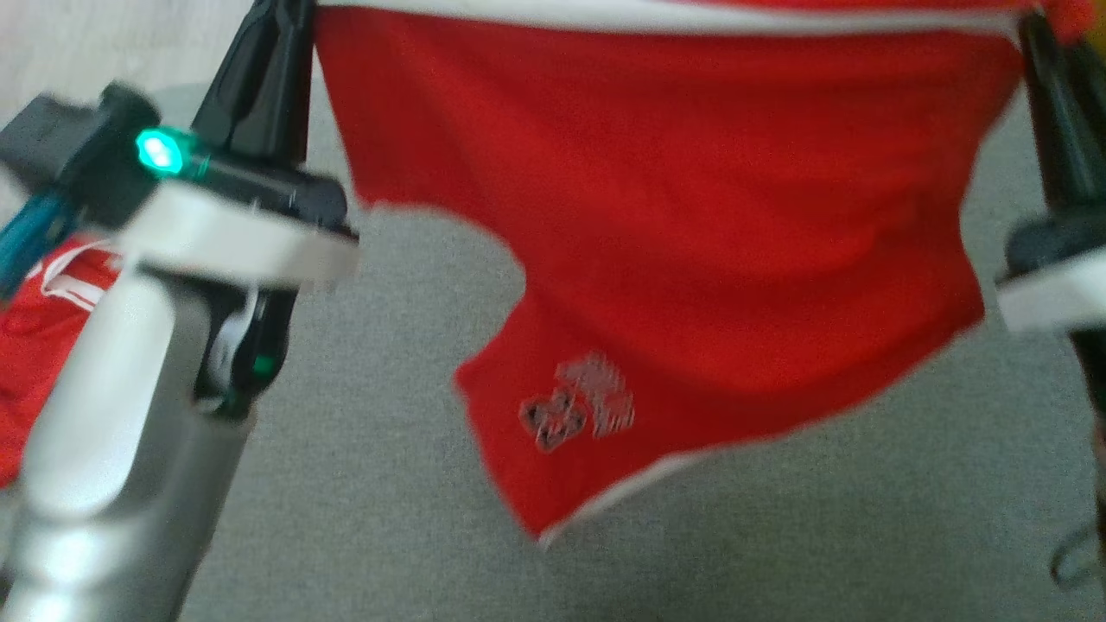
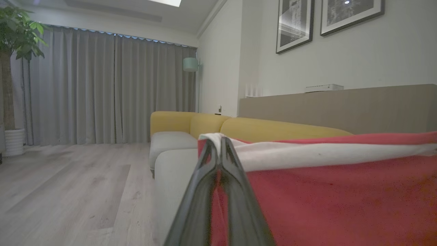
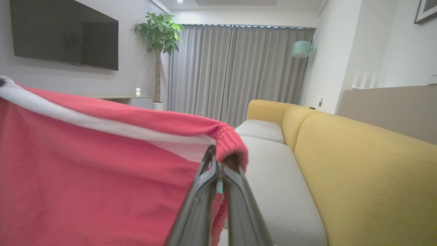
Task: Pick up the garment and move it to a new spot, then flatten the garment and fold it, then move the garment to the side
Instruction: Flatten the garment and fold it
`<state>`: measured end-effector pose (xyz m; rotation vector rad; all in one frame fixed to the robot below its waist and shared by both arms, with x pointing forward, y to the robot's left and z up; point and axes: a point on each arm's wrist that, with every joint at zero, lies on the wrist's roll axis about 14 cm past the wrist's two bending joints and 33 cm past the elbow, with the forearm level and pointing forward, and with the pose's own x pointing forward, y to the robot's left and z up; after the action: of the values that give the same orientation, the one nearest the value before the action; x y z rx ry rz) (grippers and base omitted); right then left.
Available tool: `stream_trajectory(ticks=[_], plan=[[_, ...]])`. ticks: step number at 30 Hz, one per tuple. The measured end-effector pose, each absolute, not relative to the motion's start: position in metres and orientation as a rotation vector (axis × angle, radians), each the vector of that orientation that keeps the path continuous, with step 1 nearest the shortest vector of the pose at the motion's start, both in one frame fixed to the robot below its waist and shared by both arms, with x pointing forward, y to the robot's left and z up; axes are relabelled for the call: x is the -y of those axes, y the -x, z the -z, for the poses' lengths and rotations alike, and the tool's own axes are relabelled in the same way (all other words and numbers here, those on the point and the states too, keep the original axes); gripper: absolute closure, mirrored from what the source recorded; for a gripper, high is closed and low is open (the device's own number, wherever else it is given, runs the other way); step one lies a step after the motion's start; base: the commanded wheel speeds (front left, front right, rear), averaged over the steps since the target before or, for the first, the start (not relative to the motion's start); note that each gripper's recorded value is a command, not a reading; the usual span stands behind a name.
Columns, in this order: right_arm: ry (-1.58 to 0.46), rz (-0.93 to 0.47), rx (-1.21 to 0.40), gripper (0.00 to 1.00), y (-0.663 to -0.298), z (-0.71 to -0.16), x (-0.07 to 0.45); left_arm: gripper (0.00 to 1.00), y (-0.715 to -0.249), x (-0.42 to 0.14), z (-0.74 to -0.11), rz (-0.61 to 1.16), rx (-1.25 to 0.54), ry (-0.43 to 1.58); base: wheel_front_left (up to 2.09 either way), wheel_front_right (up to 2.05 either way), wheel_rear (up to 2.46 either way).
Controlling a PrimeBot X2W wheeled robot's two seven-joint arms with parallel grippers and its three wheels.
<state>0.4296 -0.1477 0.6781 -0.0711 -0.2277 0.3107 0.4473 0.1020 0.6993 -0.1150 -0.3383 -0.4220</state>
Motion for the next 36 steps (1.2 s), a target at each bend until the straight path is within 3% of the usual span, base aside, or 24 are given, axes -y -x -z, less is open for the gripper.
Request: stream_trajectory(ticks=[5,12,15,19,23,27,30,36], plan=[[0.054,-0.346,0.242,1.00,-0.475,-0.685,0.135,1.00,-0.503,-0.105,-0.678,0.374,0.297,0.204,0.00,0.00,0.00],[0.007,-0.316,0.336,1.00,-0.517,-0.725,0.136,1.00,-0.550,-0.109,-0.731,0.298,0.453,0.282,0.00,0.00,0.00],[-0.042,-0.320,0.257,1.00,-0.532,-0.698,0.127,1.00,-0.568,-0.116,-0.700,0.237,0.355,0.321,0.00,0.00,0.00],[-0.096,-0.330,0.032,1.00,-0.542,-0.609,0.111,1.00,-0.571,-0.118,-0.591,0.167,0.073,0.351,0.00,0.00,0.00],[-0.145,-0.339,-0.210,1.00,-0.525,-0.512,0.097,1.00,-0.539,-0.120,-0.472,0.098,-0.229,0.391,0.00,0.00,0.00],[-0.207,-0.353,-0.403,1.00,-0.486,-0.434,0.083,1.00,-0.507,-0.123,-0.414,0.066,-0.383,0.404,0.00,0.00,0.00],[-0.269,-0.368,-0.448,1.00,-0.462,-0.410,0.071,1.00,-0.498,-0.126,-0.406,0.051,-0.392,0.432,0.00,0.00,0.00],[-0.333,-0.403,-0.388,1.00,-0.428,-0.411,0.064,1.00,-0.488,-0.137,-0.430,0.075,-0.266,0.435,0.00,0.00,0.00]])
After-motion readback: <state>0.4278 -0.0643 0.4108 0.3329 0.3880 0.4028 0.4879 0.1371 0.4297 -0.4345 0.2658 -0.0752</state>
